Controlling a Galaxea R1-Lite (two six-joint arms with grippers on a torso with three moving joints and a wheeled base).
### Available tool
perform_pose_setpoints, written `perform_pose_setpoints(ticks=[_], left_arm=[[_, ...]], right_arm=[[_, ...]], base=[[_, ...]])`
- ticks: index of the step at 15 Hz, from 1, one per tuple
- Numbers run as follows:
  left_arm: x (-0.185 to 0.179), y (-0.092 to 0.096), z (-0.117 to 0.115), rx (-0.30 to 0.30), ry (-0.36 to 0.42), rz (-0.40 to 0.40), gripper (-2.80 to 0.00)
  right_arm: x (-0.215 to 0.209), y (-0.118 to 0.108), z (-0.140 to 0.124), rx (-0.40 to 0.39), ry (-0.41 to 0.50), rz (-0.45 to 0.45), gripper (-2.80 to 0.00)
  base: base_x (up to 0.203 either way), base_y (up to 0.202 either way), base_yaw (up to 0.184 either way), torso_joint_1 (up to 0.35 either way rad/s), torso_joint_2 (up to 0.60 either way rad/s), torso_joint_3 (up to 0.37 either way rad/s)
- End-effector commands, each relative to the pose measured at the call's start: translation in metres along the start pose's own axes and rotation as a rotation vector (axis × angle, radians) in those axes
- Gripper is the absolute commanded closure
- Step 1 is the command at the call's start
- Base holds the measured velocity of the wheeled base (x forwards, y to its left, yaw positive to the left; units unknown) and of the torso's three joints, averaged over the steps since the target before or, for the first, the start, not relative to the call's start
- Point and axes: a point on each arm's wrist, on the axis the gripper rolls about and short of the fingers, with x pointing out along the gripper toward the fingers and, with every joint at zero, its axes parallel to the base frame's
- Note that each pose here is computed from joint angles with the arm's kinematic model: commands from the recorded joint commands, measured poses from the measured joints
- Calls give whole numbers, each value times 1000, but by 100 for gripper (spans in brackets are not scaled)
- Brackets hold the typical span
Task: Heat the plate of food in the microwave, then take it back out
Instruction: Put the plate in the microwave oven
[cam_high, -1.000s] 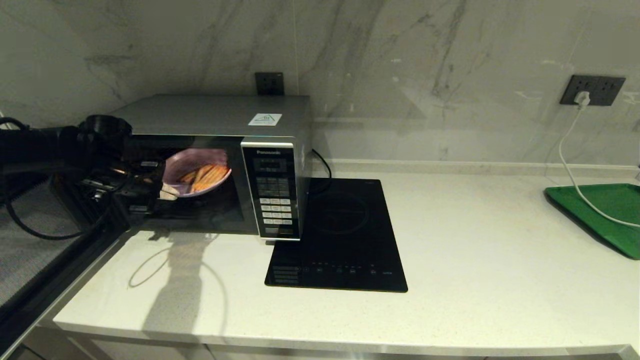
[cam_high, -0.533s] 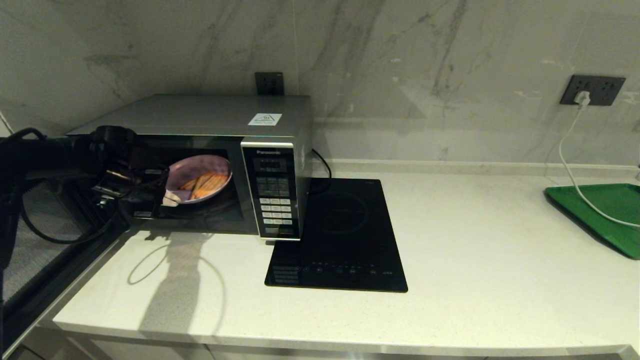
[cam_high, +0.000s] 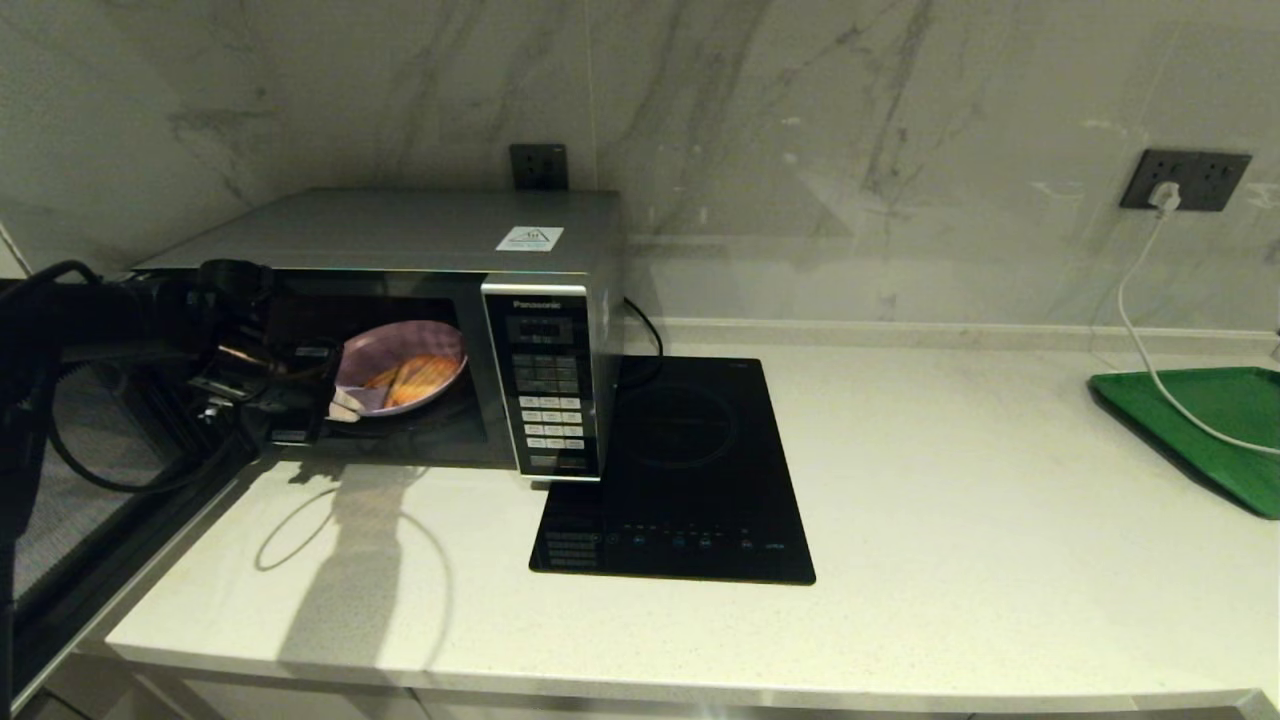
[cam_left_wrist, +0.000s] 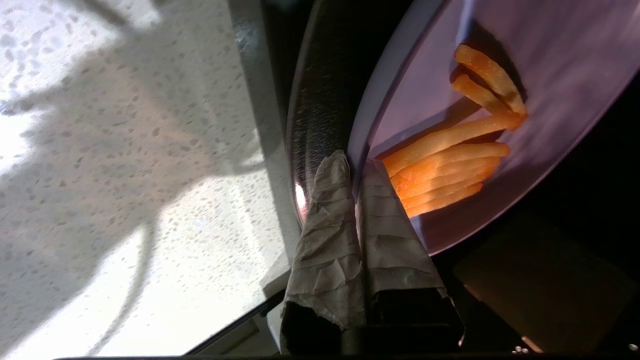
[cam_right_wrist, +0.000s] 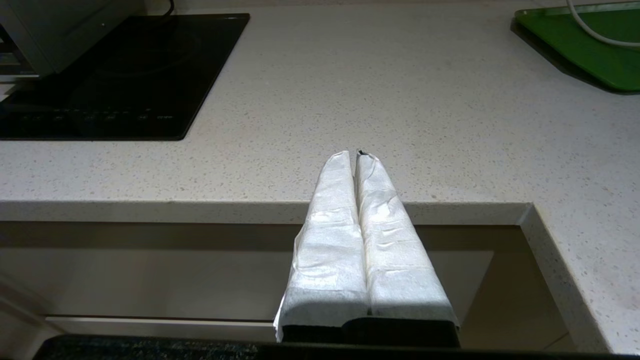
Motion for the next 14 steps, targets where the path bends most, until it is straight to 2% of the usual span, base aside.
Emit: perform_pose_setpoints(ticks=[1,14], left_arm=[[2,2,0,-11,7,17,0],[6,5,-4,1,27,41,0]], right_arm=[[0,0,0,1,0,1,0],[0,0,0,1,0,0,0]], base=[[0,0,0,0,0,0],[0,0,0,0,0,0]])
